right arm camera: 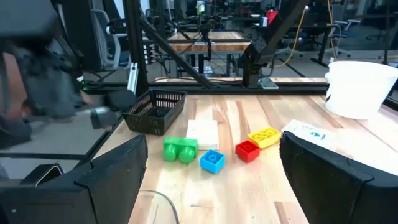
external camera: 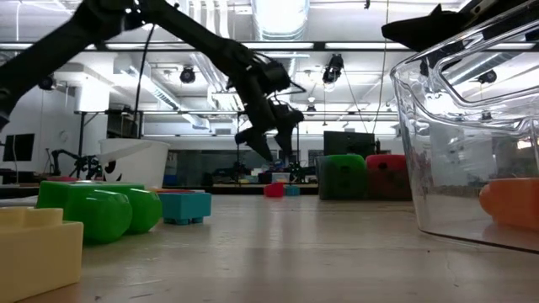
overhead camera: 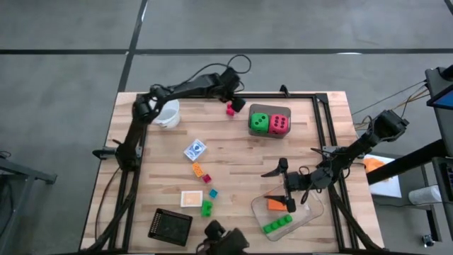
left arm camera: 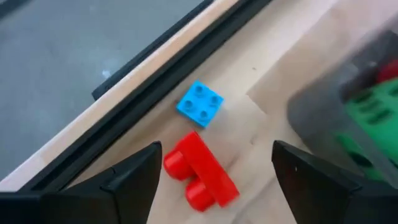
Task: Pick & Place Toys
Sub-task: Put the red game piece into the transparent bin
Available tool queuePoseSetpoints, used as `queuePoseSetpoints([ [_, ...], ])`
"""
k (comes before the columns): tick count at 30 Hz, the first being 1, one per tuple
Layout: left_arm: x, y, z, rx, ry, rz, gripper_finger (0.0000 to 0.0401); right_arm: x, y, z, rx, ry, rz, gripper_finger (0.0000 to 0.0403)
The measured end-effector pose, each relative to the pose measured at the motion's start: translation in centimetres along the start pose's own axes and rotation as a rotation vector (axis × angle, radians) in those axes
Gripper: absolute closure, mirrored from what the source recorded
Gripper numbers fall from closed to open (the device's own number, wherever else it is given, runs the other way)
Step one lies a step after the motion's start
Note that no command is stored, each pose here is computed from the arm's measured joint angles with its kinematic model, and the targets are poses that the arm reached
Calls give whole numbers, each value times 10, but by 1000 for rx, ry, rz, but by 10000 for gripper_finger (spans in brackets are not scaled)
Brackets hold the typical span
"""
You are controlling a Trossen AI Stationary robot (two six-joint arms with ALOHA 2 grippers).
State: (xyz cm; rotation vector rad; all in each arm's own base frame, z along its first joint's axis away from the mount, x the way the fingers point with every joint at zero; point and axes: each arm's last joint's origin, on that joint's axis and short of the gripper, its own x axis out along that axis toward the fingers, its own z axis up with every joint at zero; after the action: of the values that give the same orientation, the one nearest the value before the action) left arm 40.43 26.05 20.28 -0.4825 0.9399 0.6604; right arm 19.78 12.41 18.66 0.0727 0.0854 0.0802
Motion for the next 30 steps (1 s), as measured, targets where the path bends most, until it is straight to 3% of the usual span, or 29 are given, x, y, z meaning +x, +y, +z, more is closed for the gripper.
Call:
queuePoseSetpoints([
  [14,34,14,-11,-68,139,74,109,0,0,-1,-8,13,-2,46],
  [30,39,15,-16,-65,186,60,110,0,0,-1,-7,10,-2,46],
])
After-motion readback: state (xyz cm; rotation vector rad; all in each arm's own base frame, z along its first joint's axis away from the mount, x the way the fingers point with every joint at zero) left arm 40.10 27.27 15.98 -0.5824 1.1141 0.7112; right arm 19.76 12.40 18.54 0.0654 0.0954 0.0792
